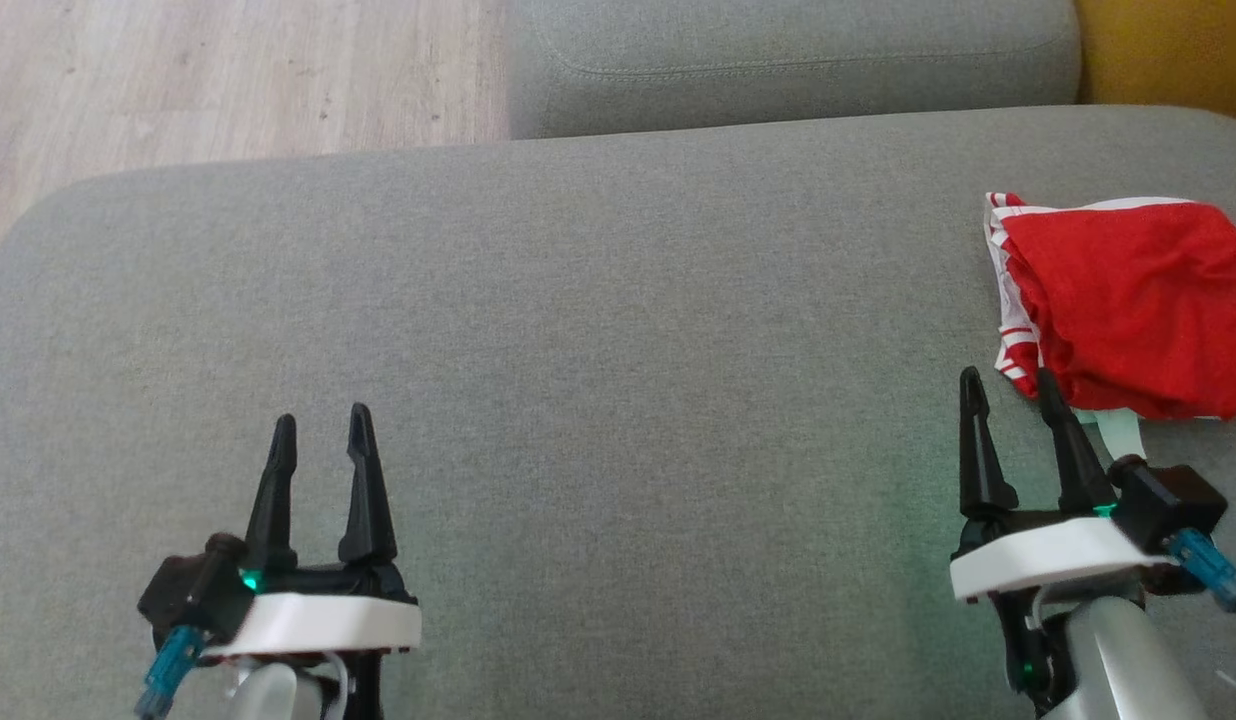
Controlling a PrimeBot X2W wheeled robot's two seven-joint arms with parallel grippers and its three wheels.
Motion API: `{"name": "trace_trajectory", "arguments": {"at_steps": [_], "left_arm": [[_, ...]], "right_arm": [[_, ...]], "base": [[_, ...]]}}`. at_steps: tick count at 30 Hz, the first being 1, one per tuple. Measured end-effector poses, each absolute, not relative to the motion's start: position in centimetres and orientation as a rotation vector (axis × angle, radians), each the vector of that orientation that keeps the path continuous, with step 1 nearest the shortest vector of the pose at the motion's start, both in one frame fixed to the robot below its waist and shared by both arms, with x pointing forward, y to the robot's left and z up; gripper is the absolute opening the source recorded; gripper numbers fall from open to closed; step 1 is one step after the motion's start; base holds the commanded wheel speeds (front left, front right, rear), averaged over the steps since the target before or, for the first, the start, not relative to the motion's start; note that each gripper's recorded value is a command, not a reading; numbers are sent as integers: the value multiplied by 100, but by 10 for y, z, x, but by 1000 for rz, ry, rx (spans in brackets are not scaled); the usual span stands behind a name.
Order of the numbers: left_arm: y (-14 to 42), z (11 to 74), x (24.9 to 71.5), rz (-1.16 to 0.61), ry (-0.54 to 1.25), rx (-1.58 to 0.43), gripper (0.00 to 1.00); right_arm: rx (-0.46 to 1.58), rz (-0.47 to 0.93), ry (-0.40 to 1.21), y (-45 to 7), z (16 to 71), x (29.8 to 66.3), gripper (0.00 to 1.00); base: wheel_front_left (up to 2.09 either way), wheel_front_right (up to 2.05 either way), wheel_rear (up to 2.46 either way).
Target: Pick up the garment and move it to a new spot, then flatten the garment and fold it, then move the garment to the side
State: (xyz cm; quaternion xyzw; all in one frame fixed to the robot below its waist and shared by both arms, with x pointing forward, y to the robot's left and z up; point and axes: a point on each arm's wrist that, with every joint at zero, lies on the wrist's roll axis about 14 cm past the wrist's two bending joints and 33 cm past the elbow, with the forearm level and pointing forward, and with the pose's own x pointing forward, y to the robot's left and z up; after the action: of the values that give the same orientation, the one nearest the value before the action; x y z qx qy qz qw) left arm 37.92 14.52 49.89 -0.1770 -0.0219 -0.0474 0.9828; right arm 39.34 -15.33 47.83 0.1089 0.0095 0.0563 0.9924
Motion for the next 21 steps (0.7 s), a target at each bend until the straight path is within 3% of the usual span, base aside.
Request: {"name": "trace_trajectory", "arguments": {"at_steps": [9,10,21], "left_arm": [[155,504,382,-61,-64,-354,100],[157,504,382,-52,-65,-356,0],[160,458,363,-10,86,-403,0]], "right_arm": [[219,116,18,-152,478,394,100],[219,116,19,-152,478,394,0],[275,77,156,-157,436,372,0]], "base": [[0,0,0],[0,0,0],[0,0,0]]}}
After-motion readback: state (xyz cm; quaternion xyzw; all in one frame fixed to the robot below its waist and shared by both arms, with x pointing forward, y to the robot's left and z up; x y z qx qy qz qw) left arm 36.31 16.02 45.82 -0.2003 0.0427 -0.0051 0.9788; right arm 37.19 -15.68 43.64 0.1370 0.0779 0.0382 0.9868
